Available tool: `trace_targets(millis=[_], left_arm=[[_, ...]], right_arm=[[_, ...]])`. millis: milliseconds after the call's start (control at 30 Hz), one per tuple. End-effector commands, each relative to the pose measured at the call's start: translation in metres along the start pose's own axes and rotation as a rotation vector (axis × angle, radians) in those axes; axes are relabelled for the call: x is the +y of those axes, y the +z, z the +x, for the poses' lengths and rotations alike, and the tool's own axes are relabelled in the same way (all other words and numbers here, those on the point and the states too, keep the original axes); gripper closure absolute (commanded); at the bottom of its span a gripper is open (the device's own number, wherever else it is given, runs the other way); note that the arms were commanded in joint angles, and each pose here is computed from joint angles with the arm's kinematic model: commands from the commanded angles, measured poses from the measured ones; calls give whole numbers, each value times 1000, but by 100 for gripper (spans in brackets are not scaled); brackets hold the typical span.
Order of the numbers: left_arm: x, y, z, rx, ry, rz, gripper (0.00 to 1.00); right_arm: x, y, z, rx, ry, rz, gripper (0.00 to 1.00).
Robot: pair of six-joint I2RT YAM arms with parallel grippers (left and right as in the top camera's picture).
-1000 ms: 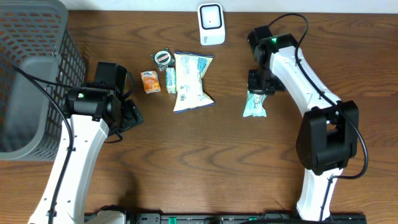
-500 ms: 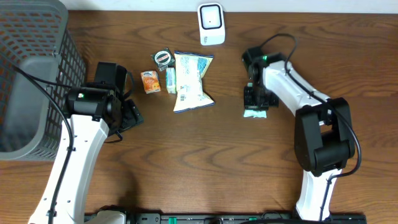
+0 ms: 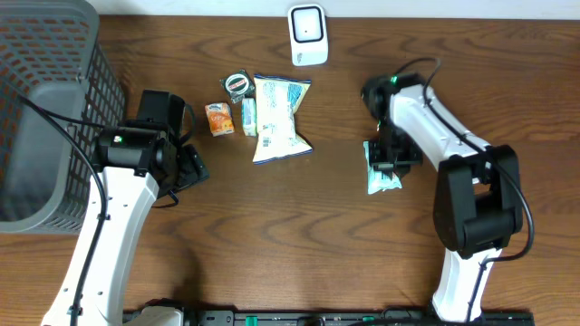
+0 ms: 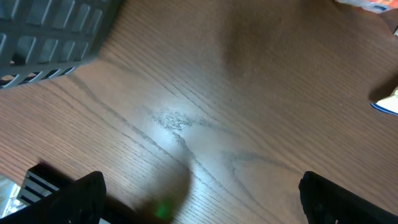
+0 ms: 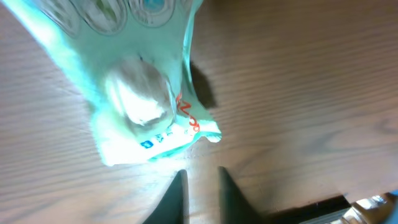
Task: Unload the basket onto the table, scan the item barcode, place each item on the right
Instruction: 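Move the right gripper left to the white snack bag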
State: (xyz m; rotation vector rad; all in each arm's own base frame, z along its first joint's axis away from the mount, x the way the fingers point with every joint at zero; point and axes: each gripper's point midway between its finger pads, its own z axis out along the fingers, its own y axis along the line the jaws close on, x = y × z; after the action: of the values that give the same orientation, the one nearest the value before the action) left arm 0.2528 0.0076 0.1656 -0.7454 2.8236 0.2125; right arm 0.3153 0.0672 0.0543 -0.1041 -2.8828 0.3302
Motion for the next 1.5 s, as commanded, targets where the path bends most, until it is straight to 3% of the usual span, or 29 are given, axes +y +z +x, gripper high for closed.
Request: trace_targets(millis=[0,133,500,633,833,1167,1467], left_arm=[[3,2,0,2,-7,-14,2],[3,2,0,2,-7,-14,2],[3,2,0,2,-7,-14,2],[3,2,0,2,-7,-14,2],[3,2,0,2,-7,-14,2],[3,2,0,2,-7,-14,2],[3,2,0,2,-7,-14,2]], right_arm=[[1,-30,-13,-64,7,-15,62],[15,-37,-17,-103,-17,-29,36],[76,-11,-12,-213,-172,20,36],[68,-2,-14,-296,-165,183,28],[55,0,-15,-354,-117,302,27],[64,0,-25,-393,-101,257,21],[101,-21,-35,-397,-83,29,21]])
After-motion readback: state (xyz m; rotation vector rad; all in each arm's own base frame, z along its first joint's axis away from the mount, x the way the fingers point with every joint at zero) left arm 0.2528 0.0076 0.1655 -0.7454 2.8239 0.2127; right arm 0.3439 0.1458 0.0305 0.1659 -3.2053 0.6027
